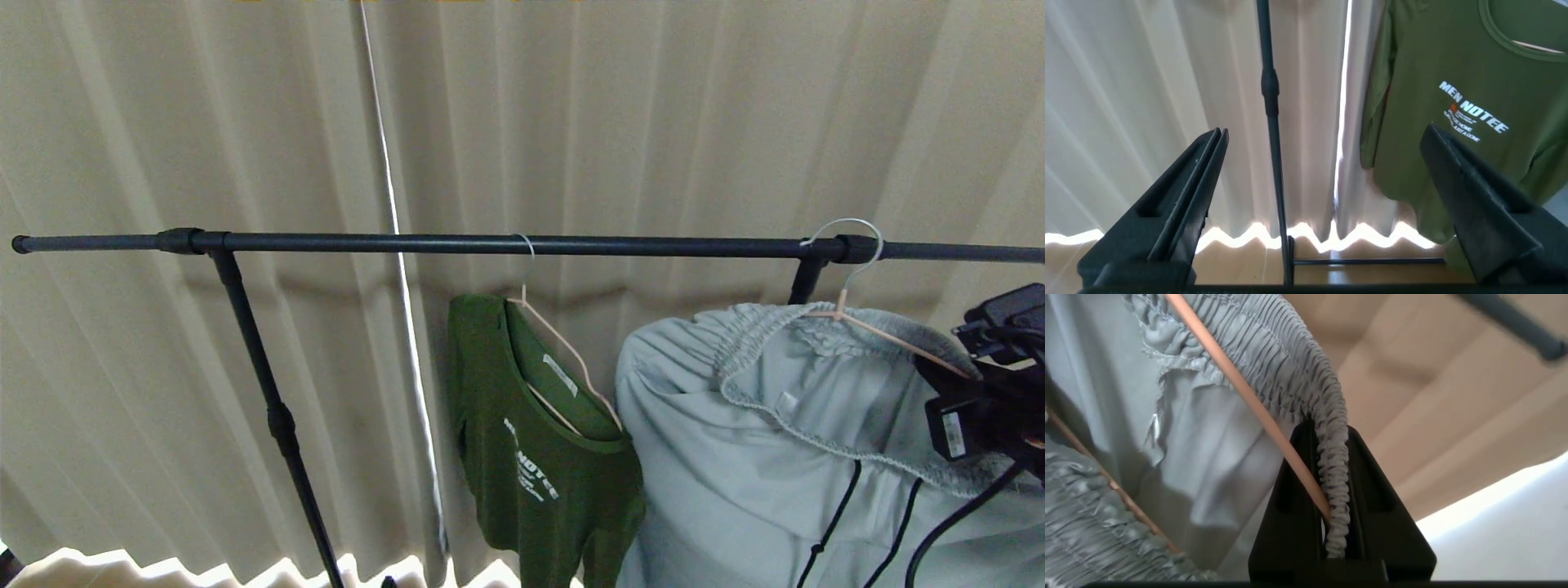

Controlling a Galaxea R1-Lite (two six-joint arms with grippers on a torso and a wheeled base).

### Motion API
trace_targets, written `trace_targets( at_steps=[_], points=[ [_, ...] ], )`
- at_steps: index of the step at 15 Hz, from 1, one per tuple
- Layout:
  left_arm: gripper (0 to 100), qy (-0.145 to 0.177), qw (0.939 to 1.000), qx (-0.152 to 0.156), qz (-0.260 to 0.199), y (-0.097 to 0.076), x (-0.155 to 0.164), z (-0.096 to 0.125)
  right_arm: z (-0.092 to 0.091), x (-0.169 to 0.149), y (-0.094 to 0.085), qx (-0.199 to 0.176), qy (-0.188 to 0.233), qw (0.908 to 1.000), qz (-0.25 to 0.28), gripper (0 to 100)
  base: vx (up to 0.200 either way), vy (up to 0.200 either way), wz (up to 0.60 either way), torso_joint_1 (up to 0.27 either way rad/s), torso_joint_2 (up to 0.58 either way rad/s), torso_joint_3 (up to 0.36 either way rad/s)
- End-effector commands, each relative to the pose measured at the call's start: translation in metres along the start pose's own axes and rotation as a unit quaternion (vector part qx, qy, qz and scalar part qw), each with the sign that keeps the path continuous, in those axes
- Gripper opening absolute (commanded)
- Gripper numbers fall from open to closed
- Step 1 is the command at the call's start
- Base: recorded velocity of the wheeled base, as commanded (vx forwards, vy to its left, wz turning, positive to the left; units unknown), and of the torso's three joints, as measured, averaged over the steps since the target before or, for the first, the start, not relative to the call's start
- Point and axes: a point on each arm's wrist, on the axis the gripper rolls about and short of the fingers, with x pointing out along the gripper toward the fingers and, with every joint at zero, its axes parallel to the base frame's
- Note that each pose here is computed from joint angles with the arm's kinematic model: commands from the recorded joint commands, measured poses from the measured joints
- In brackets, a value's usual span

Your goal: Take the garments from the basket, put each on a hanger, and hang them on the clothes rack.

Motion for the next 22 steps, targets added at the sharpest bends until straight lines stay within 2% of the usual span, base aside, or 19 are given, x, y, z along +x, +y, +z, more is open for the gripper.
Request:
trace_targets(
  at_steps=[1,3,7,15,19,22],
  points=[
    [100,0.000,1.0000,0.000,0.000,0.000,0.000,0.000,0.008,0.041,0.016,-0.018,0.028,0.9994,0.010,0,0.000,0.000,0.00,0.000,0.00,0.000],
    [100,0.000,1.0000,-0.001,0.001,0.000,0.000,0.000,0.011,0.058,0.026,-0.022,0.037,0.9990,0.015,0,0.000,0.000,0.00,0.000,0.00,0.000],
    [100,0.000,1.0000,0.000,0.002,0.000,0.000,0.000,0.014,0.074,0.033,-0.026,0.043,0.9986,0.019,0,0.000,0.000,0.00,0.000,0.00,0.000],
    [100,-0.001,1.0000,0.000,0.001,0.000,0.000,0.000,0.018,0.084,0.041,-0.025,0.032,0.9991,0.008,0,0.000,0.000,0.00,0.000,0.00,0.000],
    [100,0.000,1.0000,-0.001,0.002,0.000,0.000,0.000,0.015,0.091,0.046,-0.030,0.040,0.9987,0.012,0,0.000,0.000,0.00,0.000,0.00,0.000],
    [100,0.000,1.0000,0.000,0.001,0.000,0.000,0.000,0.016,0.087,0.059,-0.037,0.033,0.9981,0.036,0,0.000,0.000,0.00,0.000,0.00,0.000]
  ],
)
